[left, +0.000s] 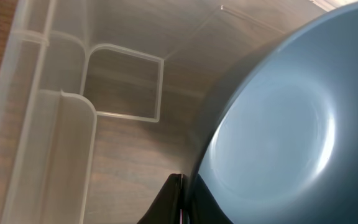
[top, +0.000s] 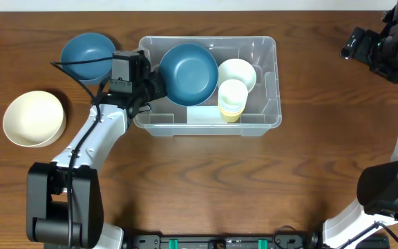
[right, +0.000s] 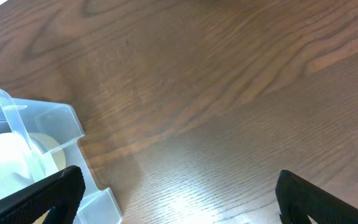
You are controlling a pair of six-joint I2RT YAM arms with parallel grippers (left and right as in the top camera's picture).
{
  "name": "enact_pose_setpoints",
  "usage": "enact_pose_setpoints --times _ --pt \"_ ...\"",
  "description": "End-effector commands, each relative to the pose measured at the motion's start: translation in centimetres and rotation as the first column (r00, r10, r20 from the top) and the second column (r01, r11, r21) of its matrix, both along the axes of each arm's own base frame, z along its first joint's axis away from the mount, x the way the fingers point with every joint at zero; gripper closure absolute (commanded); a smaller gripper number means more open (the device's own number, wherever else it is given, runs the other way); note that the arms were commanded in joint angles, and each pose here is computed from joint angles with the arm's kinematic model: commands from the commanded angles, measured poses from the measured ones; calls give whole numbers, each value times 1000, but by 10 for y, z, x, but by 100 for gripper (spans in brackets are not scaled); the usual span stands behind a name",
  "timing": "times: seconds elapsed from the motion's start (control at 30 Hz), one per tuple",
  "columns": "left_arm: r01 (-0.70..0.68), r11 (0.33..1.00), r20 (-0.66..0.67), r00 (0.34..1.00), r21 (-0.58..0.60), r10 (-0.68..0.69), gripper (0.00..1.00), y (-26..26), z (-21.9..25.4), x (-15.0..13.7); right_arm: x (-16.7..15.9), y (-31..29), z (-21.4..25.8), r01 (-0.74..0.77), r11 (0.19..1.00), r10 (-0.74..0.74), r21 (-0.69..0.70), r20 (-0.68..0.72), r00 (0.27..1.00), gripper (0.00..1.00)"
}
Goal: Pack container
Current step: 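Lift the dark-blue bowl into the container and release it, then withdraw the left gripper toward the cream bowl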
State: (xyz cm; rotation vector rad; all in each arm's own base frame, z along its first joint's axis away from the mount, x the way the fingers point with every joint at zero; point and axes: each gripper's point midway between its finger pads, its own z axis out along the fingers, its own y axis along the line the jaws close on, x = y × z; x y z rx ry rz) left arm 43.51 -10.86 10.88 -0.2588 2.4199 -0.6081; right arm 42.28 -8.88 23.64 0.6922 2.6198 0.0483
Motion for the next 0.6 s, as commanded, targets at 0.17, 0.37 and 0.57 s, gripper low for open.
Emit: enact_pose_setpoints --times 0.17,0.37,0.57 --pt "-36 999 -31 999 -25 35 65 1 -7 4 -1 -1 12 15 1000 -15 -1 32 999 1" --pt "-22 998 -23 1000 -65 20 64 -5 -2 5 -1 -1 12 15 1000 -15 0 32 999 1" --pt "-5 996 16 1000 -84 6 63 -9 14 6 -1 -1 12 15 1000 -15 -1 32 999 1"
